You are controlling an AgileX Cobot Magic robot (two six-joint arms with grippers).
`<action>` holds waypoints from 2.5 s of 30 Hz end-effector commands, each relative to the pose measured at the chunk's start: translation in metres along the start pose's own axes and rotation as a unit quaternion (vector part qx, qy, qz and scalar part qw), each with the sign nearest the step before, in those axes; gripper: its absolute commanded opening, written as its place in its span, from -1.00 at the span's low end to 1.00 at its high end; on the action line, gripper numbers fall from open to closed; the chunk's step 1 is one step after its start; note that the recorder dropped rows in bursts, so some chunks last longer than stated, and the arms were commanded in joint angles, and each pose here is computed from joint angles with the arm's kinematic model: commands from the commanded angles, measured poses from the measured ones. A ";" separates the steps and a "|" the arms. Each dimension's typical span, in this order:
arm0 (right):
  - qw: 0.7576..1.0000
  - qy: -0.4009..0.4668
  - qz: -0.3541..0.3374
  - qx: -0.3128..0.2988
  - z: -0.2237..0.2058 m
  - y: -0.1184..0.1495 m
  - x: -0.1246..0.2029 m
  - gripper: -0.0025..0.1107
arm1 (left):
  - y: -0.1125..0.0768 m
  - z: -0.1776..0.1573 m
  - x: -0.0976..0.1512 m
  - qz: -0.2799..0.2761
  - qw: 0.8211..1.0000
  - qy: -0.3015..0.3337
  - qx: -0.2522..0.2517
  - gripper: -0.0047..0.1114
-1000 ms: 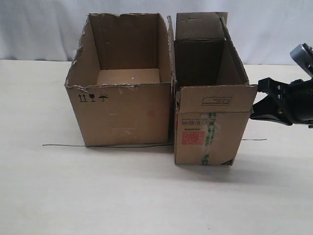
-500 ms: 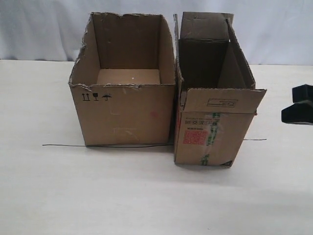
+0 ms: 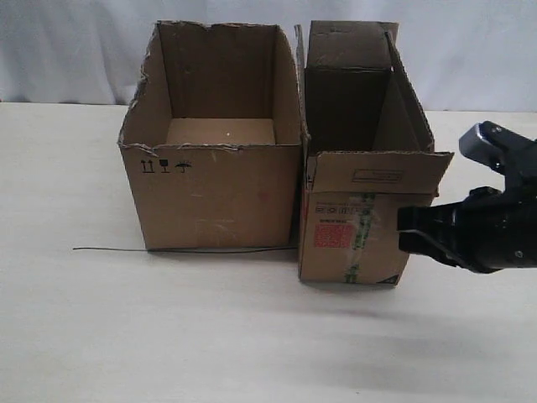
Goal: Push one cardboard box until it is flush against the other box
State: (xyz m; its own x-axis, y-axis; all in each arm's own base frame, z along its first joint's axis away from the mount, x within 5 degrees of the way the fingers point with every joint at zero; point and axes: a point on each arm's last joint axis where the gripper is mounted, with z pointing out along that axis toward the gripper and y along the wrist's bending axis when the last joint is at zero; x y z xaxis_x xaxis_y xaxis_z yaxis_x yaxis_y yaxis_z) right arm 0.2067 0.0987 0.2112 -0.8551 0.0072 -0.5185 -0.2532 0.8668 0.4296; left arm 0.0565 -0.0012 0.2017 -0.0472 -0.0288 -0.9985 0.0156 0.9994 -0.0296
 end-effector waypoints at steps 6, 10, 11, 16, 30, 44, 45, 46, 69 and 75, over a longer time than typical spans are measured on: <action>0.999 -0.033 -0.001 0.011 0.019 0.000 -0.032 -0.87 | 0.000 0.000 0.000 0.002 1.000 -0.003 -0.002 -0.92; 0.999 -0.032 0.007 0.005 0.025 0.001 -0.041 -0.87 | 0.000 0.000 0.000 0.002 1.000 -0.003 -0.002 -0.92; 0.999 -0.032 0.008 0.005 0.026 0.001 -0.041 -0.87 | 0.000 0.000 0.000 0.002 1.000 -0.003 -0.002 -0.92; 0.999 -0.042 0.008 0.014 0.028 -0.001 -0.045 -0.87 | 0.000 0.000 0.000 0.002 1.000 -0.003 -0.002 -0.92; 0.996 -0.074 0.038 0.014 0.026 0.000 -0.053 -0.87 | 0.000 0.000 0.000 0.002 1.000 -0.003 -0.002 -0.92; 0.998 -0.050 -0.023 -0.012 0.012 0.015 -0.063 -0.87 | 0.000 0.000 0.000 0.002 1.000 -0.003 -0.002 -0.92; 0.998 -0.054 -0.029 0.012 -0.008 0.012 -0.064 -0.87 | 0.000 0.000 0.000 0.002 1.000 -0.003 -0.002 -0.92; 0.998 -0.054 -0.027 0.029 -0.016 0.007 -0.065 -0.87 | 0.000 0.000 0.000 0.002 1.000 -0.003 -0.002 -0.92; 0.990 -0.019 0.128 -0.049 0.051 -0.085 -0.112 -0.87 | 0.000 0.000 0.000 0.002 1.000 -0.003 -0.002 -0.92; 0.987 -0.015 0.134 -0.081 0.051 -0.077 -0.112 -0.87 | 0.000 0.000 0.000 0.002 1.000 -0.003 -0.002 -0.92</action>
State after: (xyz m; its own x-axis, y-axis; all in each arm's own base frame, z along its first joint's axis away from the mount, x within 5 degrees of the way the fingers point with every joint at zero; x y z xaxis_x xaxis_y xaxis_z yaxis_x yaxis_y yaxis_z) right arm 0.3449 0.0527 0.1965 -0.8867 0.2564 -0.3848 -0.0664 0.7529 0.6548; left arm 0.0565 -0.0012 0.2017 -0.0472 -0.0288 -0.9985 0.0156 0.9994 -0.0296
